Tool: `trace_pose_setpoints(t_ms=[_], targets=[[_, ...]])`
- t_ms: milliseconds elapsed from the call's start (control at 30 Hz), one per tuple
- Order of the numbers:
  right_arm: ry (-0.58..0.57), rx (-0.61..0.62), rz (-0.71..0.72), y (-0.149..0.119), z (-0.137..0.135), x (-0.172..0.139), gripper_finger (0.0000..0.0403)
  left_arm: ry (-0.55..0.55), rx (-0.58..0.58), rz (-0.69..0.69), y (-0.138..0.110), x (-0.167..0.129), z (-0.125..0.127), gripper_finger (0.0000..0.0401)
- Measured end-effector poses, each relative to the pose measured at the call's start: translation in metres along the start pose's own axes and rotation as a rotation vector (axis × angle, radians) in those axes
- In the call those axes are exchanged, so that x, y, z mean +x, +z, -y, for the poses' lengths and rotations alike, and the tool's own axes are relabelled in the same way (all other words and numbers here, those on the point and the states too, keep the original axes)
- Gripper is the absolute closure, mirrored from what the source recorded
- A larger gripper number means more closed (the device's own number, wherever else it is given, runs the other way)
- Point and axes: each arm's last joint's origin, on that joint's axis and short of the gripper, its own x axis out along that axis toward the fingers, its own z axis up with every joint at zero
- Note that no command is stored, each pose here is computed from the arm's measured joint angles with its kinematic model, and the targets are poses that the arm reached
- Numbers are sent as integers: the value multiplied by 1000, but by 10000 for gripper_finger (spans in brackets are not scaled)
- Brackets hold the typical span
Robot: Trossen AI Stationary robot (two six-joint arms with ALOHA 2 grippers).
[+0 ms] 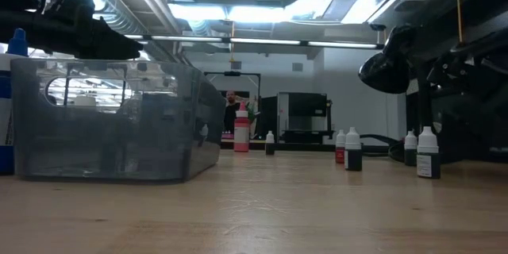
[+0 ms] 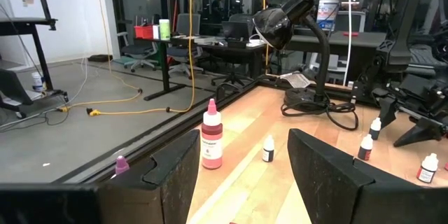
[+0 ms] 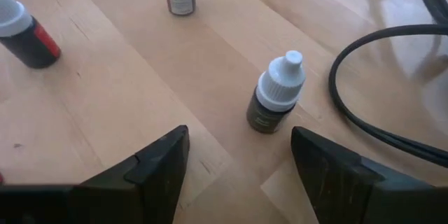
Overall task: Pick & Place food coloring
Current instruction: Put the green food coloring bottle into the bin
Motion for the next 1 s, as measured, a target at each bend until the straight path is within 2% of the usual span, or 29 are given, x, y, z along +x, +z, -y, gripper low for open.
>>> trace_pose_setpoints(t_ms=[400,533,1000], targets=[[-2,-1,32,-4,5,2,146,0,0,0,0,0,0,189],[-2,-41,34,-4,5,2,147,0,0,0,0,0,0,189],[10,-86,36,-8,10,5,179,0,0,0,0,0,0,189]])
